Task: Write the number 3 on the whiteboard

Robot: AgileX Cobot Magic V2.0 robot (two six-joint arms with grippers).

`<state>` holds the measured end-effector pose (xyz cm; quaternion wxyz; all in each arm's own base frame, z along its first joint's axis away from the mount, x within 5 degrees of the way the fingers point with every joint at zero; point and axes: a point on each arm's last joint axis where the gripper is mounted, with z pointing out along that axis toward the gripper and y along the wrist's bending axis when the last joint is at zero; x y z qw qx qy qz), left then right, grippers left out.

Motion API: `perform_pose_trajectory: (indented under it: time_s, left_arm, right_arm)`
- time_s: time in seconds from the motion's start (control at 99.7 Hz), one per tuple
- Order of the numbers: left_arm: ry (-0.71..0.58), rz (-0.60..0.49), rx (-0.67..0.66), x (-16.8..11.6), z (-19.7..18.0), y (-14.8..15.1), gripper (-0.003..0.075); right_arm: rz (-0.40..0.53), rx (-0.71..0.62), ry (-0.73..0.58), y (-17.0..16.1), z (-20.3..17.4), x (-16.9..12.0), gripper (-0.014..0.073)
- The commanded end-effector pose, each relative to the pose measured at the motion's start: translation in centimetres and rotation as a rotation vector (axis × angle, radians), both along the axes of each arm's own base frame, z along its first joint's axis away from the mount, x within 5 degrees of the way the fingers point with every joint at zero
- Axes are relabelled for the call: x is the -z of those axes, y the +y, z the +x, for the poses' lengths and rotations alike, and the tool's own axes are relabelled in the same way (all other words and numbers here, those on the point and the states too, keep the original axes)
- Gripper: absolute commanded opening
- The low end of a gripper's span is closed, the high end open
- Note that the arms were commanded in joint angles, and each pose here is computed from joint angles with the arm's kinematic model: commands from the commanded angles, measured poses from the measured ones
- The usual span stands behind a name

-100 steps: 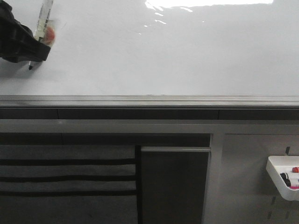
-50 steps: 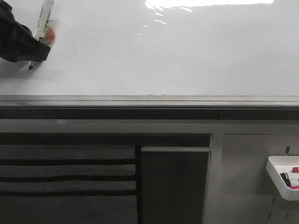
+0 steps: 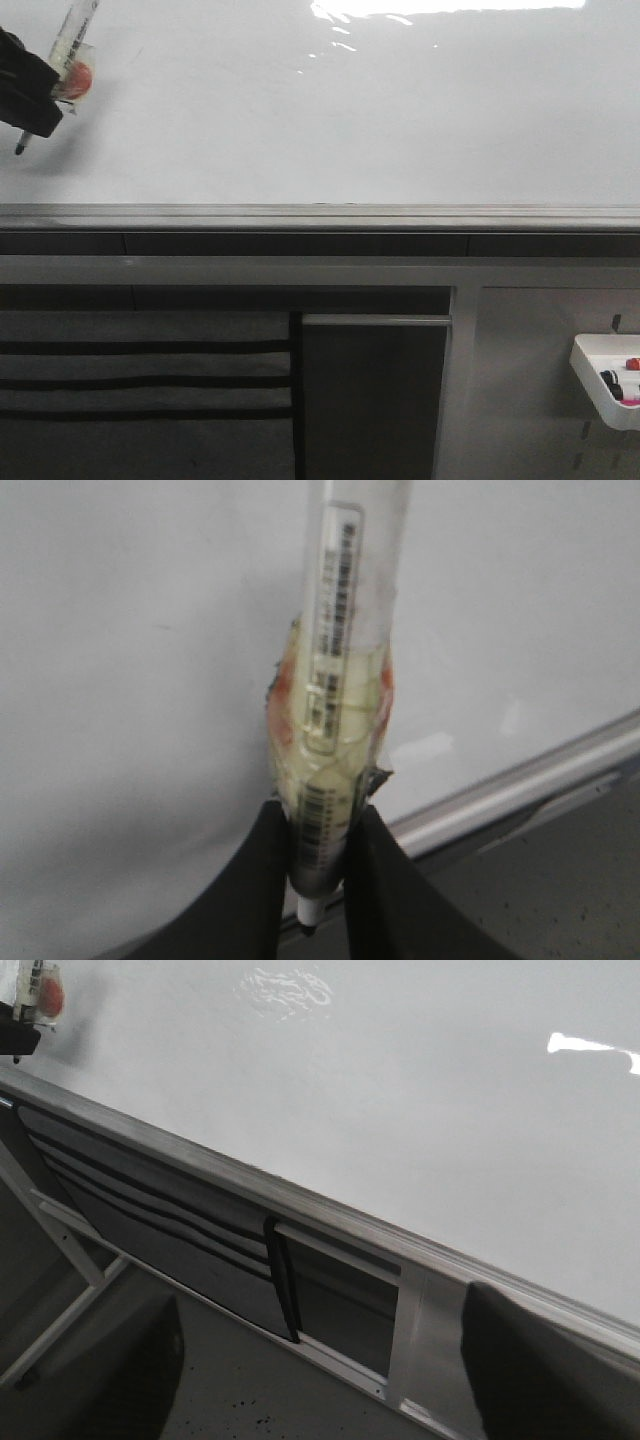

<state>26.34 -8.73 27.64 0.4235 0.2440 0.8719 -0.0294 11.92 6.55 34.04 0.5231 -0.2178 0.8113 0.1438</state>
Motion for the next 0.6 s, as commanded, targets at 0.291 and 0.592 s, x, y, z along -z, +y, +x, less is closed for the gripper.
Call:
perform_pose_trajectory:
  time_s: [0.291, 0.592]
  left_arm:
    - [0.060, 0.149, 0.279, -7.0, -5.1, -1.5, -0.0018]
    - [0.152, 0.242, 0.709, -8.0, -9.2, -5.5, -0.0018]
  right_arm:
    - [-0.069, -0.301, 0.125, 3.3, 1.0, -3.2, 0.0518]
    - [-0.142, -0.698, 0.136, 7.8, 4.6, -4.6, 0.0518]
